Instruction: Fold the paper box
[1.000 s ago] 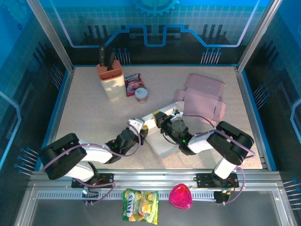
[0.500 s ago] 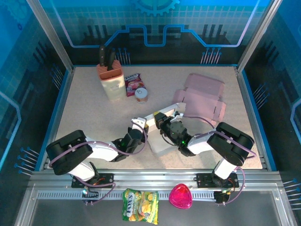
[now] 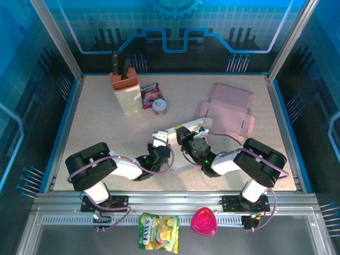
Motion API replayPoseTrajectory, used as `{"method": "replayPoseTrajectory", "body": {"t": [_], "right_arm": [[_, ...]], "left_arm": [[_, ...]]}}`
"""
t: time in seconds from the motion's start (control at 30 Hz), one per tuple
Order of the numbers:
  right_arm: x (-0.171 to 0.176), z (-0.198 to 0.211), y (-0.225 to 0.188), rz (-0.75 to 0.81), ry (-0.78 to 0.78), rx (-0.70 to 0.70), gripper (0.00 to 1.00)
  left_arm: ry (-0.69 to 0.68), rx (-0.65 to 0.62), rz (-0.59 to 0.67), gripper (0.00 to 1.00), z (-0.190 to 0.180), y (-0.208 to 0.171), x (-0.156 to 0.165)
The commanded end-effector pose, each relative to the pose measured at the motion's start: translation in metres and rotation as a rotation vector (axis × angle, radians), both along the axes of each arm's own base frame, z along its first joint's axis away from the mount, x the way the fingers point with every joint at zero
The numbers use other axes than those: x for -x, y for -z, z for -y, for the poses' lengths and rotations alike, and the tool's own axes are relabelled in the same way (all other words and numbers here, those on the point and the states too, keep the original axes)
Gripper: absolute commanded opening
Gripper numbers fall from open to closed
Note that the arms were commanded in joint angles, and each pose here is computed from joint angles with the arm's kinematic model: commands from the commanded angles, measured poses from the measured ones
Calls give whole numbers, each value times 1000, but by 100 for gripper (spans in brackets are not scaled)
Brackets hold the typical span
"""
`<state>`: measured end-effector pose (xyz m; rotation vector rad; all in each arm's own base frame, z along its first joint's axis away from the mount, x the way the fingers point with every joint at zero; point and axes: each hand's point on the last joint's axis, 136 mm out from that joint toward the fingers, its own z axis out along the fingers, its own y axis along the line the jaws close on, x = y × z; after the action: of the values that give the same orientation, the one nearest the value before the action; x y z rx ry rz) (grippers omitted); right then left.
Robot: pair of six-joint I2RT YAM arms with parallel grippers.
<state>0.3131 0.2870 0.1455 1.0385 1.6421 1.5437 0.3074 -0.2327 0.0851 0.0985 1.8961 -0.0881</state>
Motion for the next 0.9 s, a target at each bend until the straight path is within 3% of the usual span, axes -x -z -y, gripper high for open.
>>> {"method": "replayPoseTrajectory", "body": {"t": [0.0, 0.43, 0.87], "right_arm": [[27, -26, 26, -74, -133, 45, 0], [27, -27, 25, -84, -128, 43, 0], [26, -28, 23, -90, -136, 42, 0]], "left_arm": [[-19, 159, 84, 11, 24, -39, -14], [-101, 154, 48, 0, 20, -27, -18], [-176, 143, -3, 0, 14, -21, -20]]}}
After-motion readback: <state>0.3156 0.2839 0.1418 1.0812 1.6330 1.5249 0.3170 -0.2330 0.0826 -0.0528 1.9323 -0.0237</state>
